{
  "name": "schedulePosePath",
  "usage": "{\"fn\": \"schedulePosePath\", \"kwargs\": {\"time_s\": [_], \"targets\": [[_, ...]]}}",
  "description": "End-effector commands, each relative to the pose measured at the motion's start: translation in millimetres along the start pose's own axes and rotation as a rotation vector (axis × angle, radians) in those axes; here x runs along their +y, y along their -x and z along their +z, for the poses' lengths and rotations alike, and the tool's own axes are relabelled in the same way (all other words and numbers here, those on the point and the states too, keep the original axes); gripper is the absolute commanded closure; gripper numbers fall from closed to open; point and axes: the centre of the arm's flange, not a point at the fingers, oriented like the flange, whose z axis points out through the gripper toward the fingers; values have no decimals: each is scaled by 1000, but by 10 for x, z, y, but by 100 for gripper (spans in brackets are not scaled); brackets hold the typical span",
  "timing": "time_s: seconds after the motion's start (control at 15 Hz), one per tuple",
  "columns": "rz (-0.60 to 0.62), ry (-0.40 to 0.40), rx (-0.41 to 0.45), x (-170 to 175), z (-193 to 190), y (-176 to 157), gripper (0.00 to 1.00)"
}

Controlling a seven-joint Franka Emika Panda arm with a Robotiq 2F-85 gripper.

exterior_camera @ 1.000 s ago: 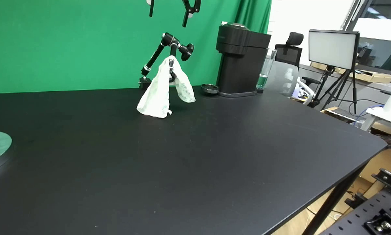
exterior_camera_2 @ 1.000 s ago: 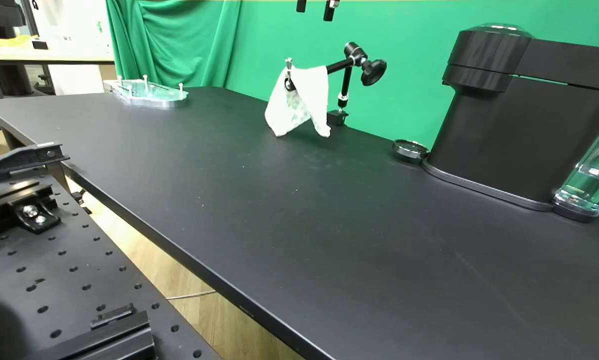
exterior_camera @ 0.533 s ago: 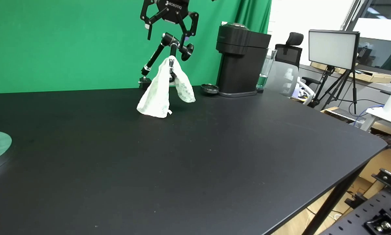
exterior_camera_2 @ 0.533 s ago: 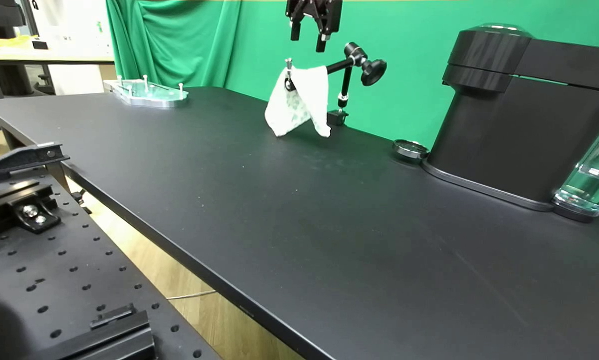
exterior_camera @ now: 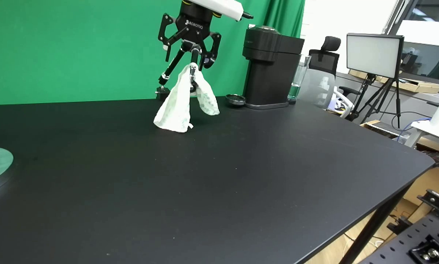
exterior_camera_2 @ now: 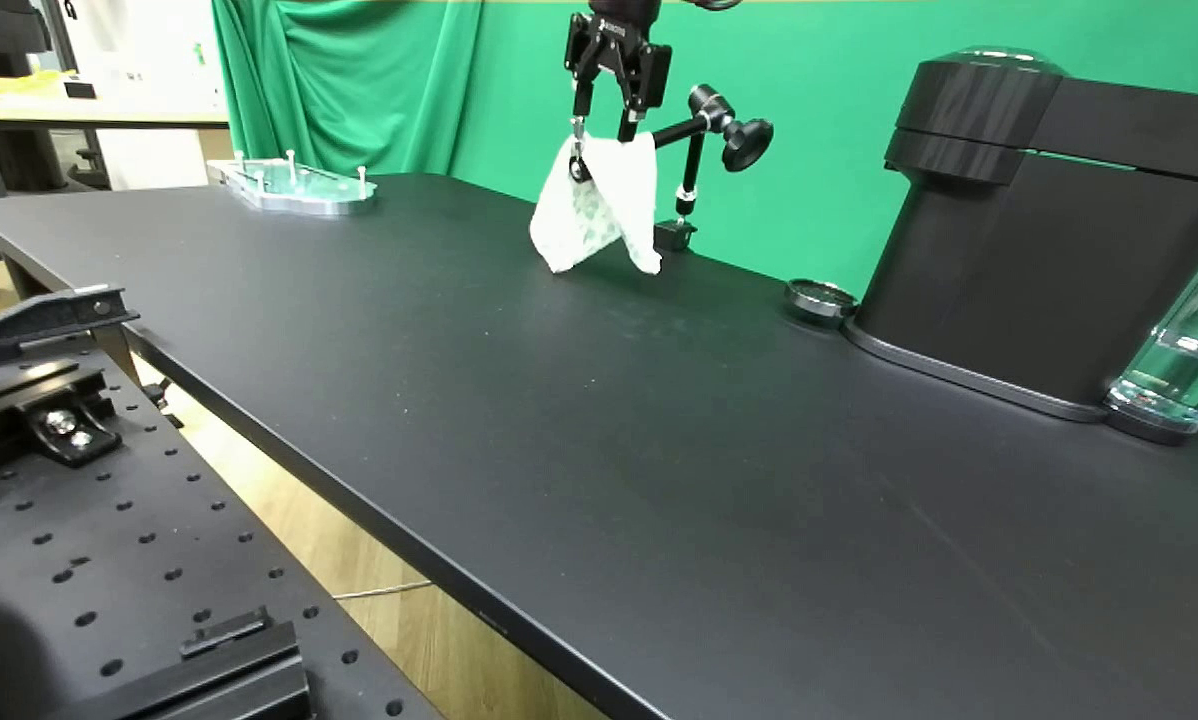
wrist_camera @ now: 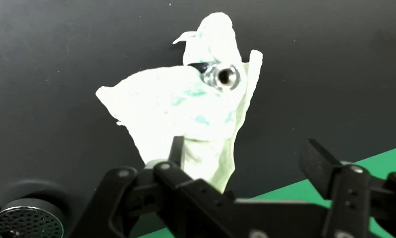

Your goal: Remove the cloth from the rack.

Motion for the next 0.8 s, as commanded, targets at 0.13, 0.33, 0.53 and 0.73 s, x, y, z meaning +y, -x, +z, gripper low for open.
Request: {"fn": "schedulePosePath", "kwargs": {"time_s": [0.13, 0.33, 0.53, 0.73], "targets": [[7, -41, -17, 57, -32, 61, 55], [17, -49, -34, 140, -51, 87, 74], [43, -55, -64, 264, -65, 163, 95], [64, -57, -81, 363, -90, 223, 100]]}}
